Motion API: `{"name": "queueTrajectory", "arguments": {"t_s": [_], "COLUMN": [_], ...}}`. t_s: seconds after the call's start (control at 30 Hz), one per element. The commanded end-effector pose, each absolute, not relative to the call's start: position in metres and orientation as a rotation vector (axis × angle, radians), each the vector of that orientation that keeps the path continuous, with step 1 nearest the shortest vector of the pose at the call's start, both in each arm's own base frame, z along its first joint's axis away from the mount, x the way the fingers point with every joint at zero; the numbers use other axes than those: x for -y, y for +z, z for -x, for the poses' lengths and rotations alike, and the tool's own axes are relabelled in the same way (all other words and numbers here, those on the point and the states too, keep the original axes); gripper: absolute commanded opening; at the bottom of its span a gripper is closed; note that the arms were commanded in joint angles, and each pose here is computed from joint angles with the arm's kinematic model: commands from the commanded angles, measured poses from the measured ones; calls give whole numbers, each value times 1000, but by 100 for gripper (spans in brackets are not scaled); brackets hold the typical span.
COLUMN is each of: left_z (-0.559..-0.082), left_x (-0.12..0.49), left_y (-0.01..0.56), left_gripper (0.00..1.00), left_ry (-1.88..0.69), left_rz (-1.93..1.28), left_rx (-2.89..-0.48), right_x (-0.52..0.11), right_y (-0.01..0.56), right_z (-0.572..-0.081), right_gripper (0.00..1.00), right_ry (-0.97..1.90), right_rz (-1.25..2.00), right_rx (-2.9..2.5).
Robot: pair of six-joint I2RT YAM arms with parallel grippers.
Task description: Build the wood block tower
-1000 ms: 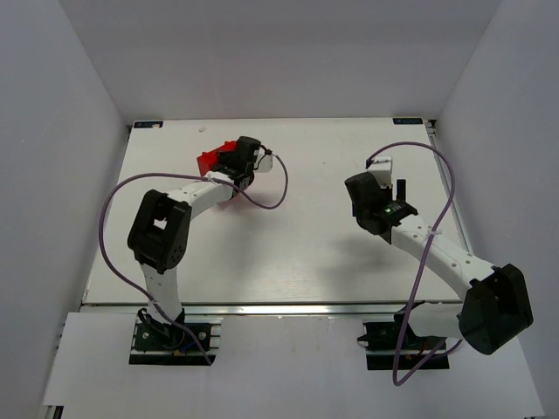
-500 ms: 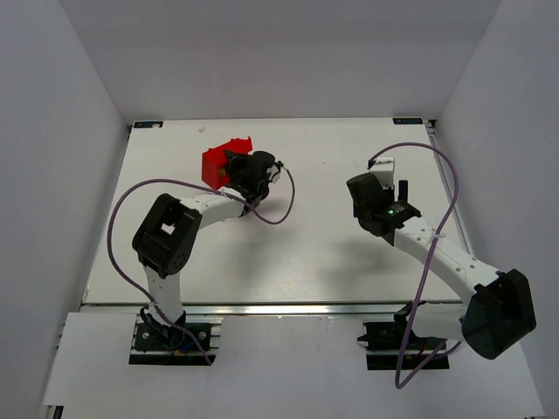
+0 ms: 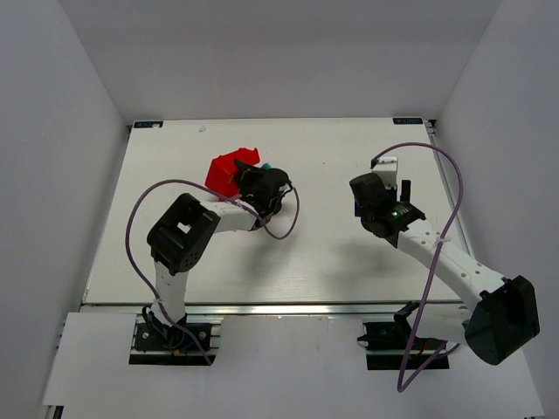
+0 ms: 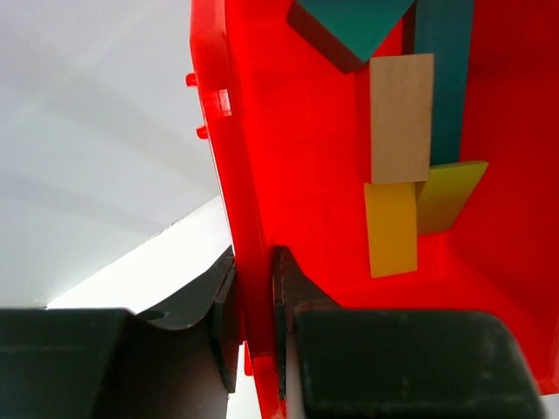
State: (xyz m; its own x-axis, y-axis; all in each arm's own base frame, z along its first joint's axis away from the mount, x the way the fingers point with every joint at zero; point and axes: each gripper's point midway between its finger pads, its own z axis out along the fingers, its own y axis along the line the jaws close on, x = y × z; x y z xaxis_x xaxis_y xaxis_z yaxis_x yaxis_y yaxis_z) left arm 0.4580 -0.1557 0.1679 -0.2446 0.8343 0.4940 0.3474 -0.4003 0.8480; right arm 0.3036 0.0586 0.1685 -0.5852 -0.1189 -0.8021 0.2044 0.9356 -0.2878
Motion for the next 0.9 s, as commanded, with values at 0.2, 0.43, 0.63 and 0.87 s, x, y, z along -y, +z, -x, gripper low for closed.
{"name": "queueTrajectory", "arguments": {"t_s": [0.2, 0.43, 0.63, 0.87], "left_z": [-444, -441, -442, -441], "left_x": [168, 179, 179, 178], "left_y": [166, 162, 172, 188], "left_gripper": [0, 0, 0, 0], "left_ry": [1743, 1757, 1775, 1807], "left_rz": [-1661, -1685, -1638, -1627], "left_rx": [-1369, -1339, -1350, -1336], "right_x": [-55, -57, -58, -59], "right_y": [173, 172, 172, 171], "right_z": [-302, -302, -301, -302], "right_gripper": [89, 89, 89, 89], "right_ry": [-433, -431, -421, -419], "right_rz": [-94, -84, -83, -78], "right_rx": [-2134, -2143, -2146, -2154]}}
